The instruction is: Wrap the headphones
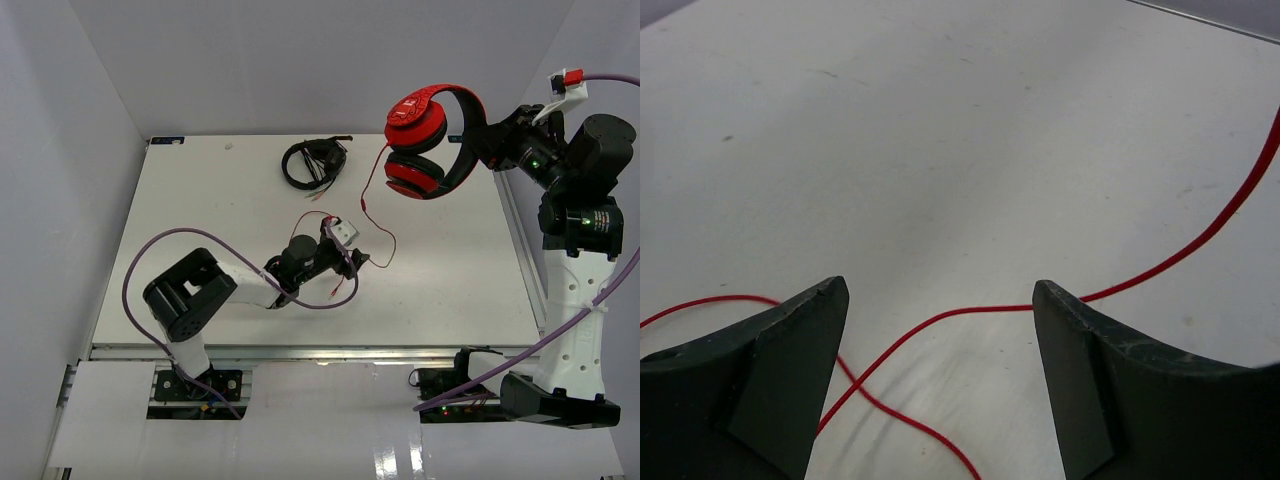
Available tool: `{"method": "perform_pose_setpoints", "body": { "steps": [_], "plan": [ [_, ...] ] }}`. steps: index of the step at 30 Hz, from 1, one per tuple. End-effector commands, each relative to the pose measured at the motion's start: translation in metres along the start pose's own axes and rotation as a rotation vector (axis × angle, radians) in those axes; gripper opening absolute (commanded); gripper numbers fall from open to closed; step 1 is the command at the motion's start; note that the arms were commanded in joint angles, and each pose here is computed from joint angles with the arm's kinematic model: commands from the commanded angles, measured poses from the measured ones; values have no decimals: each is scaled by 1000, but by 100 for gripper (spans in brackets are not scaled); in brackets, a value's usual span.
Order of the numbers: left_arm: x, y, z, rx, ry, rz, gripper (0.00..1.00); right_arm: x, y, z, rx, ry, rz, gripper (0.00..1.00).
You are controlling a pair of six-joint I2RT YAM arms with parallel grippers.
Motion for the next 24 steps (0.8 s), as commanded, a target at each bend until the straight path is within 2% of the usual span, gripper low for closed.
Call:
{"method": "perform_pose_setpoints", "body": {
  "steps": [1,3,7,8,12,15,17,24],
  "plan": [
    [-24,-28,29,21,-262,-59,86,-7,-16,11,-28,-25,-65,8],
    [-32,-33,26,20,-213,-93,86,-7,-15,10,-26,-24,-63,8],
    [-49,-38,-5,30,161,-182,90,-7,-14,11,-25,-29,-62,8],
    [-50,-37,-18,39,297,-180,90,-7,-14,11,-23,-31,-61,8],
    [-42,-34,-39,32,518,-153,90,-6,-12,11,-10,-36,-57,8],
    [-30,-34,-54,43,616,-137,89,-6,-11,11,-6,-38,-54,8],
    [-18,-24,-61,39,650,-85,90,-6,-10,10,-5,-39,-52,8],
    [11,-25,-93,15,789,-73,85,-6,-9,10,-5,-38,-50,8]
  ]
}}
Point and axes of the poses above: each gripper's point midway between its finger pads, its own x axis out along the fingers, its own z axis along the line the jaws close on, y = z × x, the point moved 7 cm from there along -x, back along the fingers, and after that the axes turned 3 degrees about -x, right-handed, at the moved point
